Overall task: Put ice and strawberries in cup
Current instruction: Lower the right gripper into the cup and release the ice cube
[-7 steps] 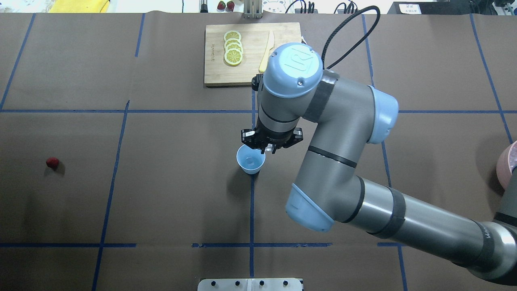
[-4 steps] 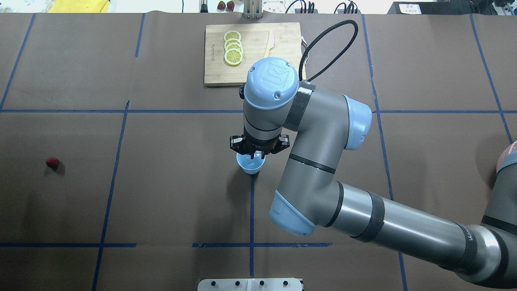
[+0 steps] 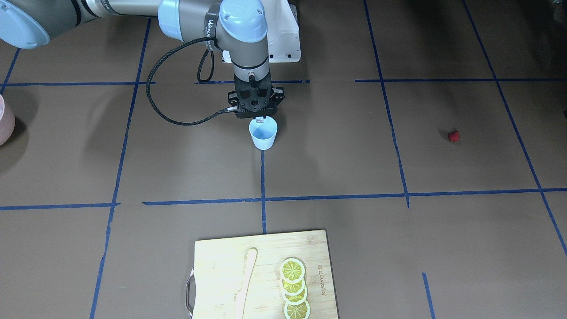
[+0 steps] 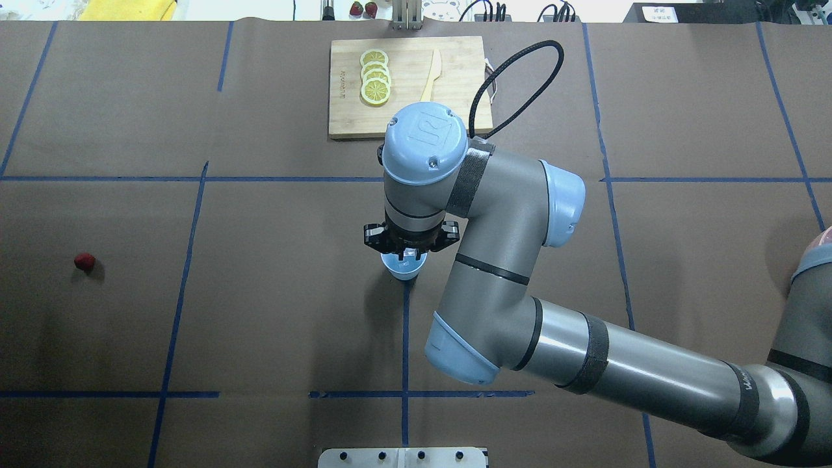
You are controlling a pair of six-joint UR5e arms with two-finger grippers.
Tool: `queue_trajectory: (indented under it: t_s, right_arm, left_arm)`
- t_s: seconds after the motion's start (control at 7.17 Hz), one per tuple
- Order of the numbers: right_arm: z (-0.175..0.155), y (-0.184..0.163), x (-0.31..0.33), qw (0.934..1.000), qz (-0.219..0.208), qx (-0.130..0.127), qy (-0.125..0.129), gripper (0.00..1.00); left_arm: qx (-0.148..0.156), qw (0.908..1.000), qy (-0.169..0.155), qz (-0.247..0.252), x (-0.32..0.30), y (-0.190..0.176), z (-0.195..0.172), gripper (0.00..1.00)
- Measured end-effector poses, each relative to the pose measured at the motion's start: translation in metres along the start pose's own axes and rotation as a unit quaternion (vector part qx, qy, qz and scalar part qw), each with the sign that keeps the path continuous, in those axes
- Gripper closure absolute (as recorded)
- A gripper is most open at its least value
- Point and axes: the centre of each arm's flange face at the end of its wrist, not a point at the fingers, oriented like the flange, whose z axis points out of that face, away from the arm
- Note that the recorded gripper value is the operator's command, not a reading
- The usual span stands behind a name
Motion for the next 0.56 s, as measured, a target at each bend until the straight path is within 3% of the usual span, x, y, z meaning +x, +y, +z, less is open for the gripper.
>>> queue_trajectory:
  t_s: [0.14,0.28,0.56]
  right_arm:
    - [-0.0002,-0.0002,-0.0010,1.0000,0.000,0.000,0.000,0.52]
    - [-0.0004,-0.0002,-0.0014,1.0000,0.000,0.000,0.000,0.40]
    - [-0.0006,-0.0005,-0.0017,1.0000,-0.001,0.002,0.000,0.35]
  left_arm:
    - [0.000,1.0000,0.000,0.000,0.0002,-0.0001,-0.0001,0.00]
    - [0.000,1.0000,0.000,0.001,0.0005,-0.0003,-0.0004,0.00]
    - [0.000,1.0000,0.000,0.001,0.0006,-0.0005,-0.0005,0.00]
